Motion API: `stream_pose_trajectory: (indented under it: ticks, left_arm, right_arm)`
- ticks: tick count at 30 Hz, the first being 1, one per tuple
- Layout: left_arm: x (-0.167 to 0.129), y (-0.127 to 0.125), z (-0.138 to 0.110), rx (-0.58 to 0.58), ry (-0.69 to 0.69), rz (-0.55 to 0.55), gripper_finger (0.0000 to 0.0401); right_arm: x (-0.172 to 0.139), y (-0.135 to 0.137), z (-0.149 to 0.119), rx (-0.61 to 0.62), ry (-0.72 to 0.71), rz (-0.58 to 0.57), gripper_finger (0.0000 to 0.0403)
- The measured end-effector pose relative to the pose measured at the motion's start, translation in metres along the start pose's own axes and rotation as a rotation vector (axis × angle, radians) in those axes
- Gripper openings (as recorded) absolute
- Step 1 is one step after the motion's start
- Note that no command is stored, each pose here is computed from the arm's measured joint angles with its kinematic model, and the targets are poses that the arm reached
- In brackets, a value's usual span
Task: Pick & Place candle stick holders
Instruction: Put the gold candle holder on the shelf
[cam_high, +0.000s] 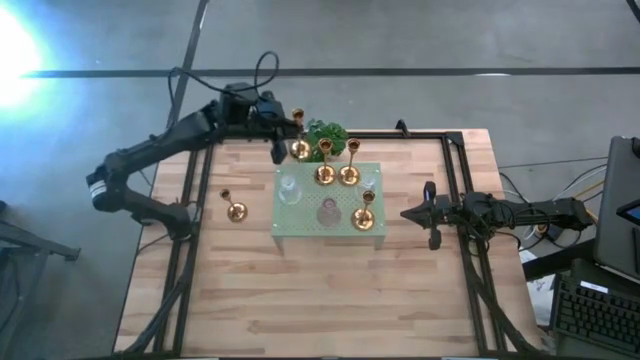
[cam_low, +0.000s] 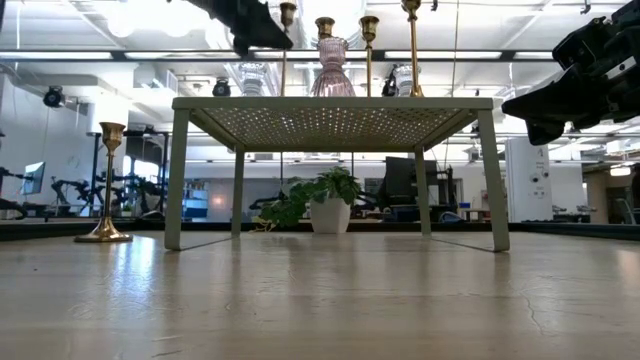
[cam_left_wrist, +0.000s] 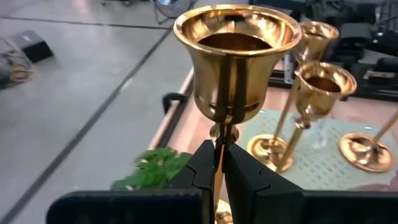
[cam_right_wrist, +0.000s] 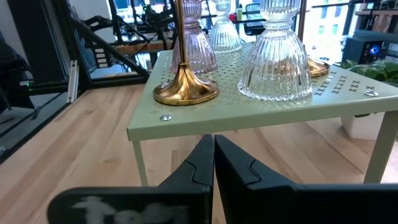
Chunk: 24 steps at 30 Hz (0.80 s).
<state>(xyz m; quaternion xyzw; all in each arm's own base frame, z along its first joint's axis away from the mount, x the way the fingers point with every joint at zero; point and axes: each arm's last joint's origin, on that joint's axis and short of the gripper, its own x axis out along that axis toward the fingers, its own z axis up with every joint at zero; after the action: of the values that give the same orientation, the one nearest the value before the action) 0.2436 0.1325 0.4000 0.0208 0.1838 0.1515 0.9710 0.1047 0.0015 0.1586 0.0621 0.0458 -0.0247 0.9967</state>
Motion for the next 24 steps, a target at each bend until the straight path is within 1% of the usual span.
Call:
stream_pose_trajectory:
  ticks: [5, 14, 20, 24]
  left_arm:
    - [0.007, -0.002, -0.017, -0.035, 0.001, -0.022, 0.002]
    - [-0.001, -0.009, -0.043, -0.092, -0.019, -0.059, 0.002]
    - [0.0, -0.012, -0.052, -0.111, -0.02, -0.083, 0.002]
    - [0.001, -0.013, -0.054, -0.117, -0.017, -0.128, 0.002]
  right_arm:
    - [0.0, 0.0, 0.0, 0.0, 0.0, 0.0, 0.0008]
    - [0.0, 0.0, 0.0, 0.0, 0.0, 0.0, 0.0008]
    - [0.0, 0.0, 0.0, 0.0, -0.001, 0.0, 0.0008]
    - [0.0, 0.0, 0.0, 0.0, 0.0, 0.0, 0.0008]
